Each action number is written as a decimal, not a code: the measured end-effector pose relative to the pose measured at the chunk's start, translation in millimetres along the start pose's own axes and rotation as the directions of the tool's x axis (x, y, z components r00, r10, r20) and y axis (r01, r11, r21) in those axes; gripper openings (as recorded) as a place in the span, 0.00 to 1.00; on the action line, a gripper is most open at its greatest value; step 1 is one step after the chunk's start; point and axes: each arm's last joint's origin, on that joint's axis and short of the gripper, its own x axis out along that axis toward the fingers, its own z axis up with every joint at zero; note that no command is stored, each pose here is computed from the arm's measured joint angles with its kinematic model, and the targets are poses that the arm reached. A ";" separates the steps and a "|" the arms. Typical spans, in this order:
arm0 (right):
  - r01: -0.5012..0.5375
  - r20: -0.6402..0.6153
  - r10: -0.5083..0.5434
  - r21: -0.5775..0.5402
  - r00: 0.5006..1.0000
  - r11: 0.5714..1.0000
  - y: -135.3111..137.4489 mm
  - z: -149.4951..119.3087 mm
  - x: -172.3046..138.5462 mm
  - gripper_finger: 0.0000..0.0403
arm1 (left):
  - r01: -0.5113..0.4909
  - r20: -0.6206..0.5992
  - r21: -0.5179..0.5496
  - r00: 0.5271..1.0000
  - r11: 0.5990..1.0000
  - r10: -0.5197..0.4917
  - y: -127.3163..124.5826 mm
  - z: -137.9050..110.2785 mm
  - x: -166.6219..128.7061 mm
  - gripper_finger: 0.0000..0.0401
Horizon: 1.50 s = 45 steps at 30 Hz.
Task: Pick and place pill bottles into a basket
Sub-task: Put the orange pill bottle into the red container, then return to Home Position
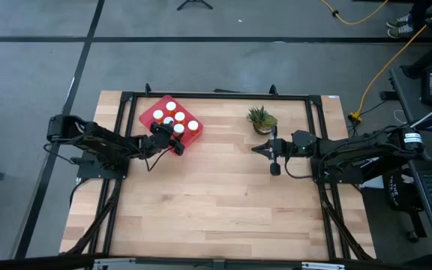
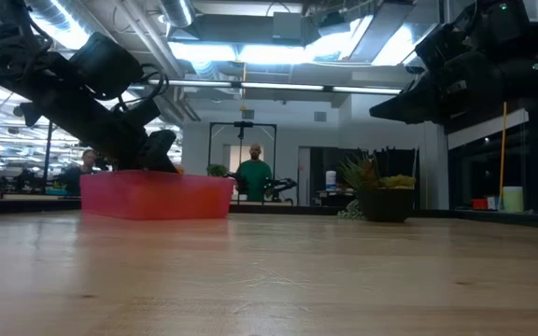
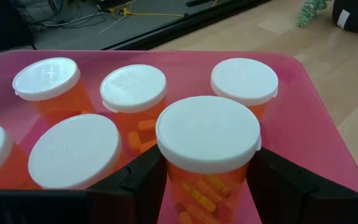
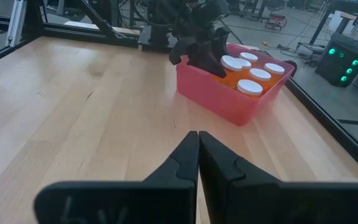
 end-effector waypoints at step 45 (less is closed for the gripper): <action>0.000 0.000 0.000 0.000 1.000 1.000 0.0 0.0 0.0 0.04 | 0.069 0.059 0.001 0.996 0.998 -0.069 1.2 16.8 -11.7 0.59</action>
